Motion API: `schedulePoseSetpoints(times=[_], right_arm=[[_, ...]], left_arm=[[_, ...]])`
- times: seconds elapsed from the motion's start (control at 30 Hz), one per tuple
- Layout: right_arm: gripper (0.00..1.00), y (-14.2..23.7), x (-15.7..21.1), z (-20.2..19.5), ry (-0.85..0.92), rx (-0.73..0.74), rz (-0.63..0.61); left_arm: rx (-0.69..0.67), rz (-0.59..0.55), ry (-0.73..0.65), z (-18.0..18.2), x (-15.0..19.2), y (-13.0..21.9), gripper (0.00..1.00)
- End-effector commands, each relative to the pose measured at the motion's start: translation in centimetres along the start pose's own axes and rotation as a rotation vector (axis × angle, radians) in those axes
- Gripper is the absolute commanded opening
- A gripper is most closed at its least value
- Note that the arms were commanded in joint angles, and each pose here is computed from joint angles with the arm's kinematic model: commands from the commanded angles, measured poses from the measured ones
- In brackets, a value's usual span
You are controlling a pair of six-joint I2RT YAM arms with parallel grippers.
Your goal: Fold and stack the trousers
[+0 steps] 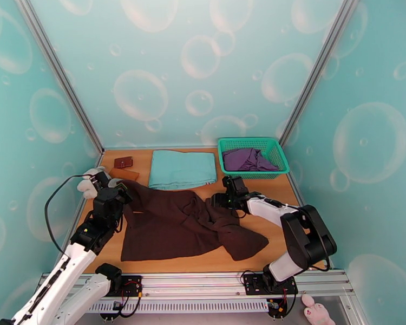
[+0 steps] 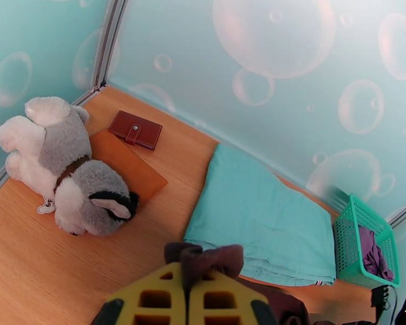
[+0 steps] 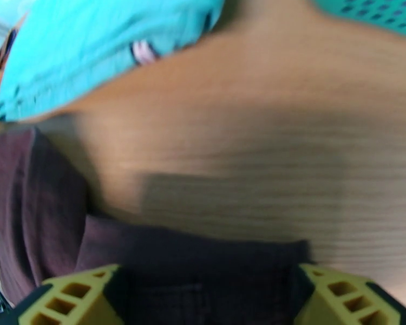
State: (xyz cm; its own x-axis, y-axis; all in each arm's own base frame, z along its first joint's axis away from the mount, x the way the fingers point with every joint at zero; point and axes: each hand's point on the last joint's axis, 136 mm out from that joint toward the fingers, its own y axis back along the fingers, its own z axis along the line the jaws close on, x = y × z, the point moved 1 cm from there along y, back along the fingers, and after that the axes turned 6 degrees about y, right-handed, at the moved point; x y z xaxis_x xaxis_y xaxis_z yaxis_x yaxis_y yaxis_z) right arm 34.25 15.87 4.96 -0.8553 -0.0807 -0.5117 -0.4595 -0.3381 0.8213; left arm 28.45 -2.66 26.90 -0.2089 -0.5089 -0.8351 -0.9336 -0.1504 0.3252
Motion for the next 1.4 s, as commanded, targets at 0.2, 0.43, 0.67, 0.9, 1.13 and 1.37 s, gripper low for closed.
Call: schedulePoseSetpoints(times=[0.2,0.43,0.67,0.9,1.13,1.37], right_arm=[[0.03,-0.9,0.1,0.4,0.013,0.059,0.011],[0.0,6.4,-5.2,-0.3,0.044,0.127,-0.221],[0.0,15.2,-7.2,-6.5,-0.104,0.277,-0.476],[0.0,21.7,-8.0,-10.4,-0.132,0.4,-0.6],[0.0,23.9,-7.4,-12.3,-0.166,0.499,-0.585],[0.0,24.9,-5.8,-17.7,-0.333,0.681,-0.519]], left_arm=[[-0.011,0.047,-0.021,0.6,0.3,0.8,0.0],[-0.063,0.022,-0.053,1.2,-0.7,1.2,0.0],[-0.096,-0.106,-0.115,1.9,-3.0,2.0,0.0],[-0.273,-0.257,-0.07,4.1,-5.4,1.6,0.0],[-0.57,-0.463,0.052,9.1,-6.4,3.1,0.0],[-0.357,-0.545,0.129,6.9,-6.6,1.1,0.0]])
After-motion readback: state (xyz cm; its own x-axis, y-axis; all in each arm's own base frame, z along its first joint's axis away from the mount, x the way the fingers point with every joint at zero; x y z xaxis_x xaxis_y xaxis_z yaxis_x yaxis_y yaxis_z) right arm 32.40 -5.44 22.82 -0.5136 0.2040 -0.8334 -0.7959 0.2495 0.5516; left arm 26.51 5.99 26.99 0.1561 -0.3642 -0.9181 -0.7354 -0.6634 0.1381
